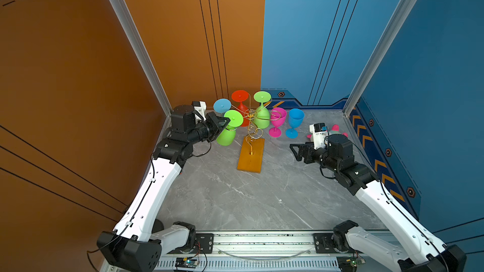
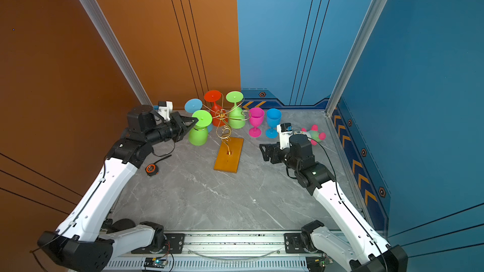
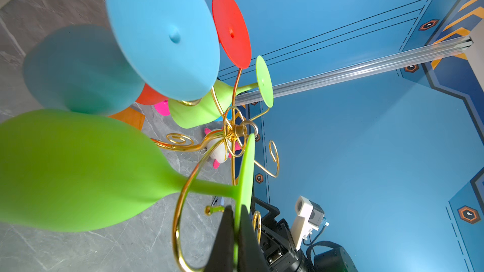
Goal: Take the wine glass off the wine glass rack
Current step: 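Lift the green glass off its rack hook with the left gripper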
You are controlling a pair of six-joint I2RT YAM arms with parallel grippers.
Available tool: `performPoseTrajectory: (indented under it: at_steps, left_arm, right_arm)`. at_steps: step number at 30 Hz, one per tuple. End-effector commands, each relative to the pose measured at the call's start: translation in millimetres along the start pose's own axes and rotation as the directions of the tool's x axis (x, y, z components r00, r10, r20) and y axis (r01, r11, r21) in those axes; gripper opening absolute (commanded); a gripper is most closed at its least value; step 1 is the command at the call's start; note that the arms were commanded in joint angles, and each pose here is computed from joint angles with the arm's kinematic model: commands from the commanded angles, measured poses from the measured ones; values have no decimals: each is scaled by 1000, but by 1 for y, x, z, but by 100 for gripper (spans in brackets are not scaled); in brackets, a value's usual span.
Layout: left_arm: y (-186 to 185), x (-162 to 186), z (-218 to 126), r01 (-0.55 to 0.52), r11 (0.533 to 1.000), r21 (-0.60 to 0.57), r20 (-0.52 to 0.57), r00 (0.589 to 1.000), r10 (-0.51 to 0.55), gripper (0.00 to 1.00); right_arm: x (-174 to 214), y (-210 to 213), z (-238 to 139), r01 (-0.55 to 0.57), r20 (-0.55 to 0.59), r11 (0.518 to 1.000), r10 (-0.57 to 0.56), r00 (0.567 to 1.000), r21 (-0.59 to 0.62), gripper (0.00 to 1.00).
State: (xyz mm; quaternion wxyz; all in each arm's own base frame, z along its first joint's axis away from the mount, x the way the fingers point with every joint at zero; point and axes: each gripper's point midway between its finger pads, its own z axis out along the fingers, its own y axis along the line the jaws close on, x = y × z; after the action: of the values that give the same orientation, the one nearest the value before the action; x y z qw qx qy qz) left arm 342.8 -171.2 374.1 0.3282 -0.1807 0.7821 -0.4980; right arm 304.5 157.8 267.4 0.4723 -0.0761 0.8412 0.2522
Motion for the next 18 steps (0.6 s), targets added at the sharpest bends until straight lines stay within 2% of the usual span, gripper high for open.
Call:
performPoseTrajectory:
  at_steps: [1, 18]
  left_arm:
    - [-18, 7, 0, -42, 998, 57, -32, 999, 44, 0]
    - [-28, 42, -19, -32, 991, 127, -126, 991, 48, 0]
  right_arm:
    - [6, 0, -4, -12, -10, 1000, 12, 1000, 5, 88]
    - [6, 1, -10, -16, -9, 1000, 16, 1000, 5, 88]
